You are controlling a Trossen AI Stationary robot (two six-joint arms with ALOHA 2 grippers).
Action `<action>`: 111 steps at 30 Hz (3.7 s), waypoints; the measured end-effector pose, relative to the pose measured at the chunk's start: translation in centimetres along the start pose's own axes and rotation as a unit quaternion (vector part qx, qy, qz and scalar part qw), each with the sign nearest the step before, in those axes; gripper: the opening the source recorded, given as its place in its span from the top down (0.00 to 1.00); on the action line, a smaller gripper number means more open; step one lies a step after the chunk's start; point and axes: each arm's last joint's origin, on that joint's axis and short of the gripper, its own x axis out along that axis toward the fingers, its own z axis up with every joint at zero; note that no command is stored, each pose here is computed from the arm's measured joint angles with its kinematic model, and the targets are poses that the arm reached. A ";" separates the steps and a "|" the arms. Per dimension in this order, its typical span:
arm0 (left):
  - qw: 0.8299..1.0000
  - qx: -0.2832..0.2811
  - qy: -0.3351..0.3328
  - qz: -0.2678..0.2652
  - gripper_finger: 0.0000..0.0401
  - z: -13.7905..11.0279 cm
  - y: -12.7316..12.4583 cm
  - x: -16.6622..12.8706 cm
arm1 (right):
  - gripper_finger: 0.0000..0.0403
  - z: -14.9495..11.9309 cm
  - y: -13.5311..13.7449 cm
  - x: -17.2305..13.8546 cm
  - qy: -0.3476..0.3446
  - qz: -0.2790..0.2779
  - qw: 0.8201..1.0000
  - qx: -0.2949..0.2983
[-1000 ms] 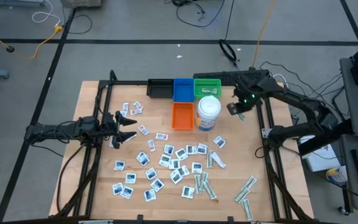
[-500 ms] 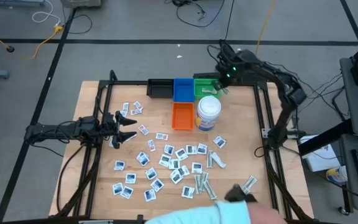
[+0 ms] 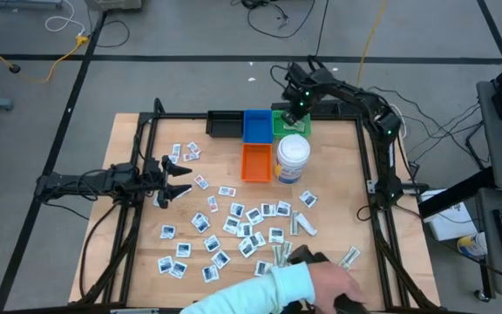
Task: Pick & Place First Aid Supplies
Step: Put the green bandage pack into the green bin
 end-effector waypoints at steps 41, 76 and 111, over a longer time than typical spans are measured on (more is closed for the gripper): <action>1.000 0.000 0.000 0.000 0.24 0.0 0.0 0.0 | 0.50 -3.4 0.3 -6.9 0.019 -0.165 0.957 0.239; 1.000 0.000 0.000 0.000 0.24 0.0 0.0 0.0 | 0.50 -24.4 8.9 -3.0 0.046 -0.129 0.904 0.406; 1.000 0.000 0.000 0.000 0.24 0.0 0.0 0.0 | 0.50 -36.2 19.6 -4.0 0.102 -0.075 0.969 0.213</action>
